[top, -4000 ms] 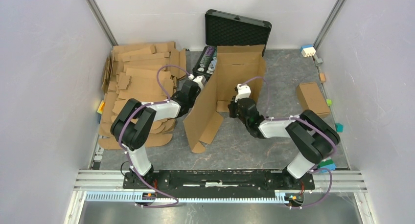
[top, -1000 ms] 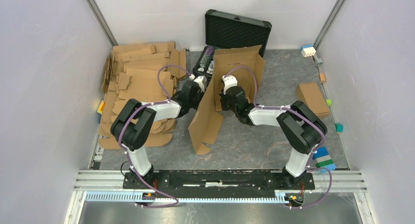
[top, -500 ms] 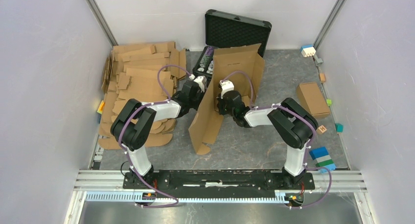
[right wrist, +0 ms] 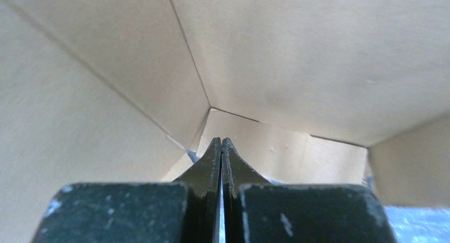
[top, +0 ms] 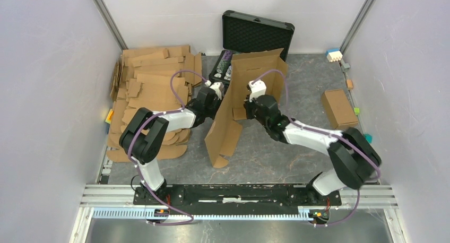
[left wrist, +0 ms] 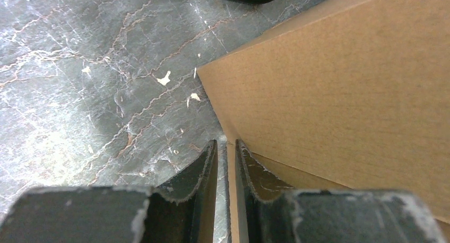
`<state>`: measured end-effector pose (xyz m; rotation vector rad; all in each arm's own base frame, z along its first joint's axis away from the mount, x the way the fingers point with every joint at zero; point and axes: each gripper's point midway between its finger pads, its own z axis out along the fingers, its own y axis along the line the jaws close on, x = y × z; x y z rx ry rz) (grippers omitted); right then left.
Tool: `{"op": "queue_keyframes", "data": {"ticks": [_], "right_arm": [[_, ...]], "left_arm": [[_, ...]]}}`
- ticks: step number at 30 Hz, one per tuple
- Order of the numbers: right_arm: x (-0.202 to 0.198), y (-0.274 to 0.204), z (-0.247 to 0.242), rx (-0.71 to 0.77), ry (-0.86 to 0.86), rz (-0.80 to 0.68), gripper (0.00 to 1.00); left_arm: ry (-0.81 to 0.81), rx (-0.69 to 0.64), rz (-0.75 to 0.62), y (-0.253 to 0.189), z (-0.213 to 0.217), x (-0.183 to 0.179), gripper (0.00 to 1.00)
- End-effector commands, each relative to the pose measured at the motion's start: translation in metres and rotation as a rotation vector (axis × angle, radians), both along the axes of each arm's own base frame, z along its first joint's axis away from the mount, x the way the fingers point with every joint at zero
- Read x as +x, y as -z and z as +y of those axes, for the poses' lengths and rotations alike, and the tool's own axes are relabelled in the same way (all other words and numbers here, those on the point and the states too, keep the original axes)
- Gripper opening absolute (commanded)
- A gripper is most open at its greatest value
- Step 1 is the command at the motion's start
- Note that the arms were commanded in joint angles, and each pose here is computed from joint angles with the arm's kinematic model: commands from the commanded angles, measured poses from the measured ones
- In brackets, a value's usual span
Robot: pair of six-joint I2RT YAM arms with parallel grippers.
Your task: Fold the paper box
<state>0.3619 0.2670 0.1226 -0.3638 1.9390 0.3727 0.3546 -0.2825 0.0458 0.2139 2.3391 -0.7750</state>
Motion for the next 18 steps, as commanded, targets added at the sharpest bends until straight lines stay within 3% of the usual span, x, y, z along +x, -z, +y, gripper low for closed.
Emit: {"op": "queue_keyframes", "data": {"ticks": [1, 5, 10, 14, 18], "right_arm": [[-0.016, -0.021, -0.038, -0.049, 0.067, -0.089, 0.03], [-0.028, -0.042, -0.079, -0.087, 0.163, -0.145, 0.09], [-0.034, -0.069, -0.135, -0.074, 0.278, -0.194, 0.16], [-0.032, -0.081, -0.169, -0.031, 0.334, -0.204, 0.39], [-0.035, -0.085, -0.165, 0.048, 0.302, -0.207, 0.65]], "left_arm": [[0.004, -0.018, -0.115, -0.034, 0.0, 0.008, 0.25], [-0.033, -0.024, -0.133, -0.044, 0.013, 0.008, 0.26], [-0.161, -0.057, -0.169, -0.066, 0.06, -0.006, 0.36], [-0.222, -0.128, -0.178, -0.075, 0.087, -0.05, 0.49], [-0.283, -0.157, -0.211, -0.094, 0.115, -0.091, 0.6]]}}
